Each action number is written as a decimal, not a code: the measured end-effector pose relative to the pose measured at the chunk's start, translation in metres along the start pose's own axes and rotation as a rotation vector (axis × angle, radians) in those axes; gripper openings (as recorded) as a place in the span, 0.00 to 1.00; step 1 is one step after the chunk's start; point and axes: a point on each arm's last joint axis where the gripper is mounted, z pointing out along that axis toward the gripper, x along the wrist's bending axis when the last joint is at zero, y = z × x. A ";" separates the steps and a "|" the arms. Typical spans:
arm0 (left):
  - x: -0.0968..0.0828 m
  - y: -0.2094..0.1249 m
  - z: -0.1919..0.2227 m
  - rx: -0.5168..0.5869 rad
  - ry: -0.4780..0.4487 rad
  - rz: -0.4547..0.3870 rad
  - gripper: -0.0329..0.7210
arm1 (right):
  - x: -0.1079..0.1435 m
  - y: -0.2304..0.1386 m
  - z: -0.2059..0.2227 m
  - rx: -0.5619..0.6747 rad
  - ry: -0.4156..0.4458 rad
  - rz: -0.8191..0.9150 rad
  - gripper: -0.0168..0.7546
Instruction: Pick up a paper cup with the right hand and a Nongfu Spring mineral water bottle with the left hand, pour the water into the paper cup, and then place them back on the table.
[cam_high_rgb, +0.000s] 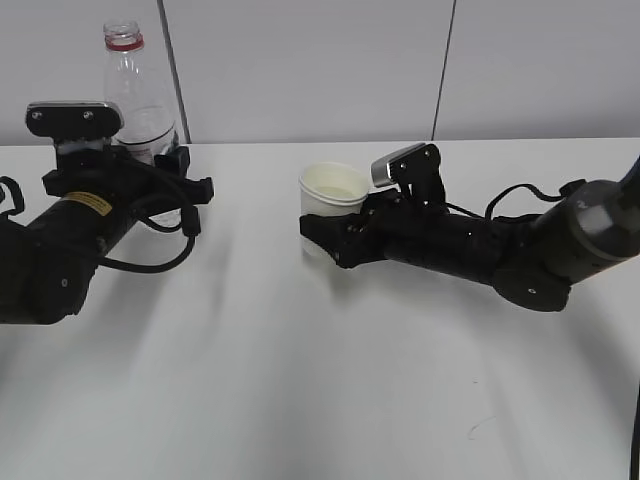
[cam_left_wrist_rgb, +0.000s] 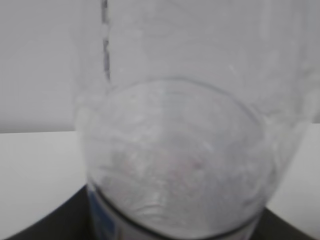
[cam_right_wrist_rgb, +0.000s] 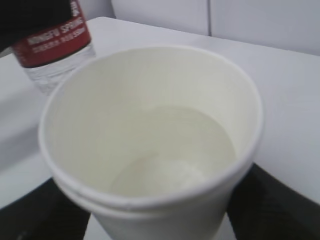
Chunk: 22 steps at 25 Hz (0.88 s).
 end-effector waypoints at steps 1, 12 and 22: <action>0.000 0.000 0.000 0.000 0.000 -0.001 0.52 | -0.002 0.000 0.000 -0.001 -0.026 0.013 0.75; 0.000 0.000 0.000 0.001 0.000 -0.003 0.52 | -0.028 -0.003 -0.003 -0.007 -0.308 0.045 0.75; 0.000 -0.003 0.001 0.009 -0.004 0.001 0.52 | -0.058 -0.003 -0.019 -0.005 -0.462 0.051 0.75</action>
